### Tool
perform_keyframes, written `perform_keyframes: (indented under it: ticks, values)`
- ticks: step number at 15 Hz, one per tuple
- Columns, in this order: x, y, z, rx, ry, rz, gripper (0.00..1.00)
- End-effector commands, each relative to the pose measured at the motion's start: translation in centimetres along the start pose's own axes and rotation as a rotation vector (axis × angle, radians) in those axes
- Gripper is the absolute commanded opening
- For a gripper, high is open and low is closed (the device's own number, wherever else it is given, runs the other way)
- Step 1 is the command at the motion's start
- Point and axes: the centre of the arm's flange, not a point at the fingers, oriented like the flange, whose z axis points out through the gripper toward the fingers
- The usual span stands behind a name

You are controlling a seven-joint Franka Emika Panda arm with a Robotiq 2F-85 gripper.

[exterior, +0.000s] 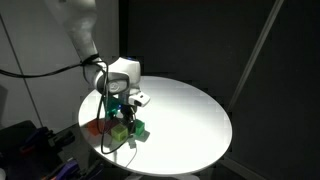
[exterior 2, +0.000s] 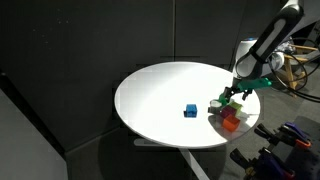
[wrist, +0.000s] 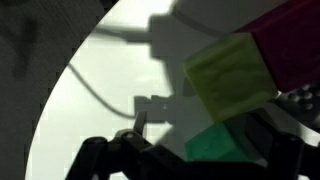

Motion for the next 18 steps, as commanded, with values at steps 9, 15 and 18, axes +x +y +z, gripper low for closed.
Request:
perform_keyframes:
  ticks: [9,15,18]
  values:
    - [-1.4,1.2,-0.5,0.013,-0.001,-0.005,1.00]
    - [-2.5,1.8,-0.6,0.014,-0.005,-0.004,1.00]
    - [-3.0,2.1,-0.8,0.013,-0.011,-0.001,1.00]
